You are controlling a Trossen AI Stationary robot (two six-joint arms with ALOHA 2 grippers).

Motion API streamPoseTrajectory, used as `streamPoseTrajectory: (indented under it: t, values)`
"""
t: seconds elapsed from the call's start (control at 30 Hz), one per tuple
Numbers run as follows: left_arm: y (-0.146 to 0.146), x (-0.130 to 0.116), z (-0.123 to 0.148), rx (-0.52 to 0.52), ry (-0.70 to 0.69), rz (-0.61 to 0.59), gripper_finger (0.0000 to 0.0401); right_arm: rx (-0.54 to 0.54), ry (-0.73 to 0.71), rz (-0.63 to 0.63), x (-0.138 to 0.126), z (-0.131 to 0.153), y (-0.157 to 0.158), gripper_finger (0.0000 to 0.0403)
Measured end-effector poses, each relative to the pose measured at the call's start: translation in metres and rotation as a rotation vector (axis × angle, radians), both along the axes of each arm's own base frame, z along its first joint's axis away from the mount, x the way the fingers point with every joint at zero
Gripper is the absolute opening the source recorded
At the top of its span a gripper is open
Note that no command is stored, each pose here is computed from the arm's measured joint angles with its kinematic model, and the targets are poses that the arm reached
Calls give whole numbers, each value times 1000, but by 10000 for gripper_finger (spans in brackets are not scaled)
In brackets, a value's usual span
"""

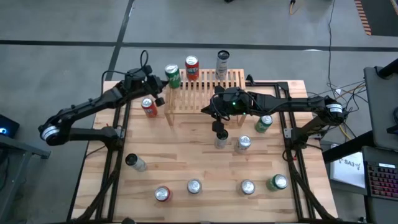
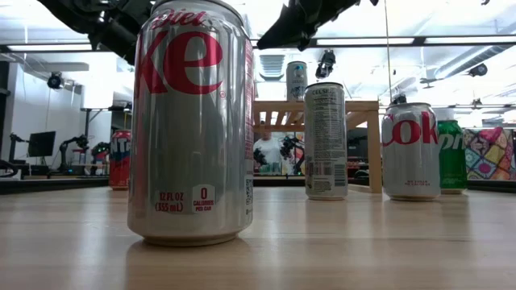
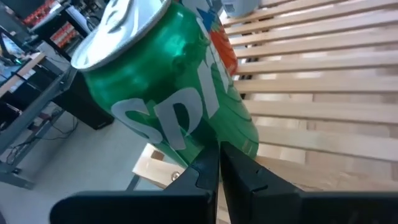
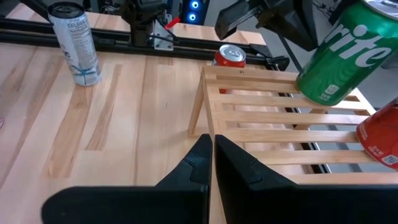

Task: Place canned beverage on shelf
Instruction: Put the middle left green soda can on the shelf

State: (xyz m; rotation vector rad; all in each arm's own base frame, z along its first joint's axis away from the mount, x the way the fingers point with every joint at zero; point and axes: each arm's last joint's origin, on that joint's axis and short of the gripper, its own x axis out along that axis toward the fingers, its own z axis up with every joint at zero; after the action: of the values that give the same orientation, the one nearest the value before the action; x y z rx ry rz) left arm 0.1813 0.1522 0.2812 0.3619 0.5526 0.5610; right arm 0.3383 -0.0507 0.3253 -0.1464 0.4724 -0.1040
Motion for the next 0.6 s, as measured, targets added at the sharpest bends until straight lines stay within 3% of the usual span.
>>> streamPoseTrajectory:
  t: [0.43,0.6]
  values:
    - [2,2,-2,-21,-12,11,0,0,1,0,0,-1,0,9]
    - [-2,3,-6,-106,-24,-100,0,1,7,0,0,-3,0,9]
